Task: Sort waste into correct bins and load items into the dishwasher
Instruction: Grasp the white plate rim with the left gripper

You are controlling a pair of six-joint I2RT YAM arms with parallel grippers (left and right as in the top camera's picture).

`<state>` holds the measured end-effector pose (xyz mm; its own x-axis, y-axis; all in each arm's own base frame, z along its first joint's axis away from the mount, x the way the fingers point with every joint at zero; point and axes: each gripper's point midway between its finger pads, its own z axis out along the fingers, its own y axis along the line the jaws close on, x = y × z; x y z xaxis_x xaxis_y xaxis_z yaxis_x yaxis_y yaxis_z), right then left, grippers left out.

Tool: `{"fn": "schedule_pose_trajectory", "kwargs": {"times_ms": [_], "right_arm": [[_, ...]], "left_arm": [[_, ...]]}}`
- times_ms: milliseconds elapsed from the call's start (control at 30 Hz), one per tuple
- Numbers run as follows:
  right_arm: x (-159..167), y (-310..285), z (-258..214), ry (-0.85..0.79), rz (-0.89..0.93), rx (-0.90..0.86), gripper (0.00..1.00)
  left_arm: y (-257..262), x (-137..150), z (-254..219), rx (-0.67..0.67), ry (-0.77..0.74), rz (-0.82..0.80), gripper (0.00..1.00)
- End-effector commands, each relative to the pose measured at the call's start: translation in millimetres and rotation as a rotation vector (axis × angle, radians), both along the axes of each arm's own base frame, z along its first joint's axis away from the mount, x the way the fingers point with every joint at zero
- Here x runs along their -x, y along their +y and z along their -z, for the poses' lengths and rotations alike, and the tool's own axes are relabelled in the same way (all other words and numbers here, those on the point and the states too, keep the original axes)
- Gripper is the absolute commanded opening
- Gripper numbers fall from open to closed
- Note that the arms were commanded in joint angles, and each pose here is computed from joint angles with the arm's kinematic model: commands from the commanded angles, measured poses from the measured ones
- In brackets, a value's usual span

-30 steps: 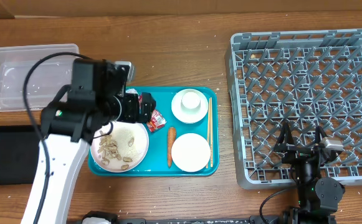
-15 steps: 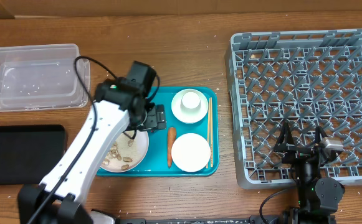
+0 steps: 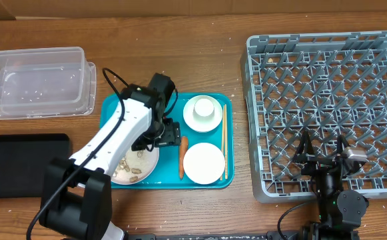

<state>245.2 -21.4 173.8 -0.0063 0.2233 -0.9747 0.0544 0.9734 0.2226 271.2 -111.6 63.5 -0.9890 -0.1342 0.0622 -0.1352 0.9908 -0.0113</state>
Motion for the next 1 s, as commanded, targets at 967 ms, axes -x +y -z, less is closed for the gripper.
{"fn": "schedule_pose_trajectory", "kwargs": {"times_ms": [967], "right_arm": [[0, -1, 2, -0.002, 0.007, 0.004, 1.00]], "left_arm": [[11, 20, 65, -0.078, -0.018, 0.060, 0.51]]}}
